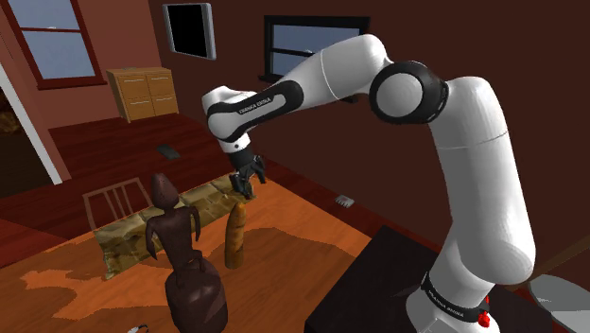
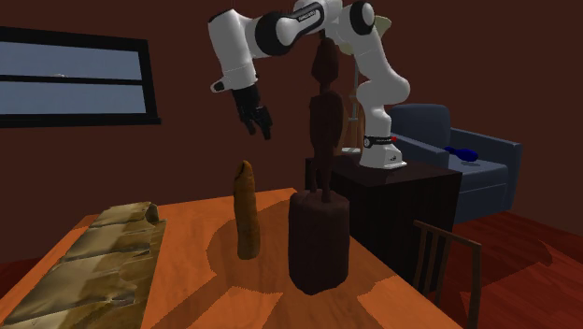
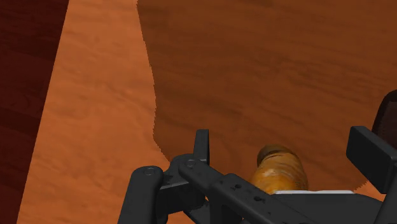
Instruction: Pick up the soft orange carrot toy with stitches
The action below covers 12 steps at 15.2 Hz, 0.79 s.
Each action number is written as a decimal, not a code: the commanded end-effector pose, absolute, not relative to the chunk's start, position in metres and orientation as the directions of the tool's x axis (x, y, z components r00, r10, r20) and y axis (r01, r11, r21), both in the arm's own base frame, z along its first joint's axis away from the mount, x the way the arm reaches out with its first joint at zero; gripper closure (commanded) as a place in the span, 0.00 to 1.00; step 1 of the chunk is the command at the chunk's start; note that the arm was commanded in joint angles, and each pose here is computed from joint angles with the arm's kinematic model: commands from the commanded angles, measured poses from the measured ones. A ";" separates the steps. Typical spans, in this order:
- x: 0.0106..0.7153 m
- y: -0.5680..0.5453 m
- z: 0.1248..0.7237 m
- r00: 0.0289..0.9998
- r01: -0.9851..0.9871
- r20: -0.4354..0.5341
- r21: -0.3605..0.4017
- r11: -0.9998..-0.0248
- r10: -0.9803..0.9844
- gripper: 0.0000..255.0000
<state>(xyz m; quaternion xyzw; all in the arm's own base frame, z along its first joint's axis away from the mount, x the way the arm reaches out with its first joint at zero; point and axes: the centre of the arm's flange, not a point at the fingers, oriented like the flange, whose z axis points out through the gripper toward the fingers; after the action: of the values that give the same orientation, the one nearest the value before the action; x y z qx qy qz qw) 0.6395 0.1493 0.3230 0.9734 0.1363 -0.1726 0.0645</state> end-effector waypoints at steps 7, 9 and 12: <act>0.697 0.182 0.261 0.877 0.311 -0.401 0.058 -0.949 0.263 0.00; 0.697 0.182 0.250 0.877 0.311 -0.401 0.058 -0.949 0.263 0.00; 0.697 0.182 0.234 0.877 0.311 -0.401 0.058 -0.949 0.263 0.00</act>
<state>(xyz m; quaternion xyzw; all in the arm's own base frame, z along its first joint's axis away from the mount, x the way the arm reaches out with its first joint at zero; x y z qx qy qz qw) 0.6966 0.1814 0.2396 0.9669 0.1484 -0.1985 0.0604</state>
